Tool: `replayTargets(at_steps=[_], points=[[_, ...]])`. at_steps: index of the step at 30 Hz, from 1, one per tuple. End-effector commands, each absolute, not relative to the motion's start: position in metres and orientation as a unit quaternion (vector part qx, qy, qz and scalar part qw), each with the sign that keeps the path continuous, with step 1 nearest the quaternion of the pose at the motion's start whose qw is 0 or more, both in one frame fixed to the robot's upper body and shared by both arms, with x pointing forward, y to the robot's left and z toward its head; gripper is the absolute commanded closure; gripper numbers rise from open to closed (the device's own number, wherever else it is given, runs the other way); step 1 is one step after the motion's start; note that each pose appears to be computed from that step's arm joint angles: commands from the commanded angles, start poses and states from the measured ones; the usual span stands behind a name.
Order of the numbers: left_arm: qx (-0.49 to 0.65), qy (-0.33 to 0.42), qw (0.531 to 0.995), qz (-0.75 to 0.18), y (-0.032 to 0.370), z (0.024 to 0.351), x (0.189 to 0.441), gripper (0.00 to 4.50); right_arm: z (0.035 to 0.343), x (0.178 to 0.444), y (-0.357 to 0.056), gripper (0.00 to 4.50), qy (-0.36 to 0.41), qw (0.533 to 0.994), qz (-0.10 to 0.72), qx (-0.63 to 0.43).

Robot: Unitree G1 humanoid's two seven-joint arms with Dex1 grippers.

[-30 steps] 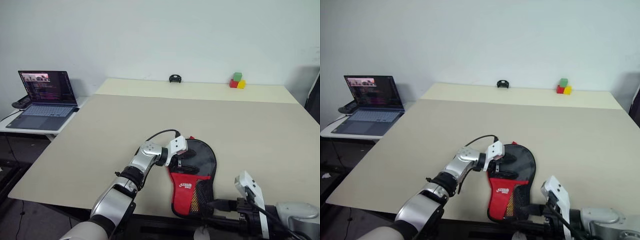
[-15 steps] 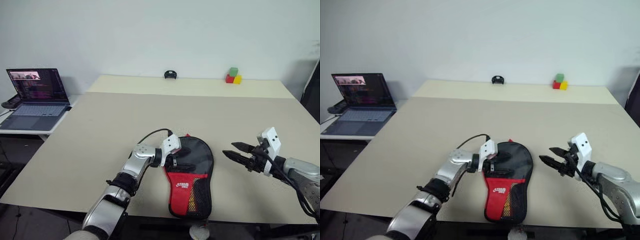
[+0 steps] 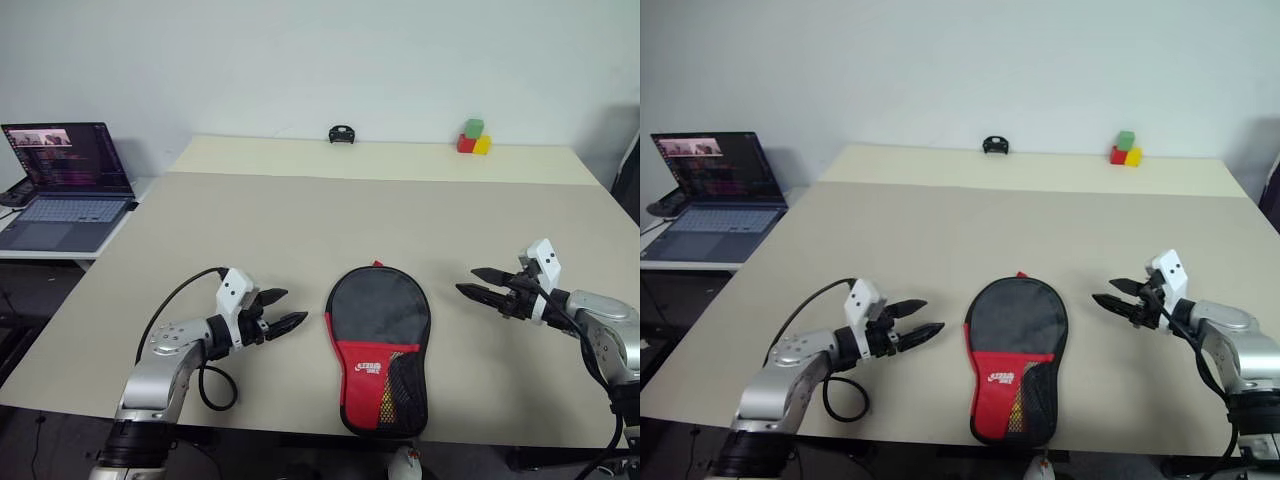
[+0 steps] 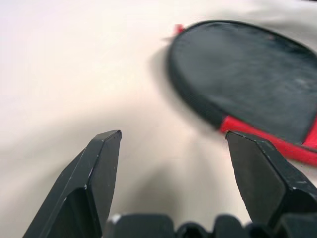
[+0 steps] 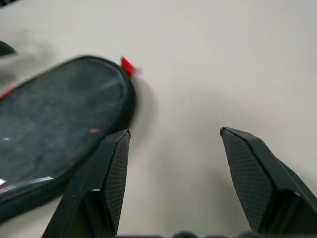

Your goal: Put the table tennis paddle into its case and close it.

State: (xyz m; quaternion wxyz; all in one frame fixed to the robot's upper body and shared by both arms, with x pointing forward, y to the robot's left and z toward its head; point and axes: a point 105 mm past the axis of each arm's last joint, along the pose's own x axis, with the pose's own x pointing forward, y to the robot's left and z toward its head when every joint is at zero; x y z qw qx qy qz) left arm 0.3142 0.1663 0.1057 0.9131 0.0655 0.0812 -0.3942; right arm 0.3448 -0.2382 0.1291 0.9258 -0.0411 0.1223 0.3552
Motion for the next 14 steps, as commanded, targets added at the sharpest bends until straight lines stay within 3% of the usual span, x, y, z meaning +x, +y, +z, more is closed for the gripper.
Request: replayTargets(at_steps=[1, 4, 14], points=[[0.094, 0.042, 0.922, -0.373, 0.166, 0.133, 0.317, 0.84, 0.144, 0.354, -0.257, 1.36, 0.103, 0.932, 0.341, -0.065], [0.120, 0.033, 0.923, -0.365, 0.165, 0.143, 0.324, 0.84, 0.153, 0.363, -0.268, 1.36, 0.095, 0.939, 0.322, -0.071], [0.134, 0.034, 0.919, -0.368, 0.166, 0.139, 0.341, 0.84, 0.155, 0.350, -0.273, 1.36, 0.133, 0.933, 0.325, -0.086]])
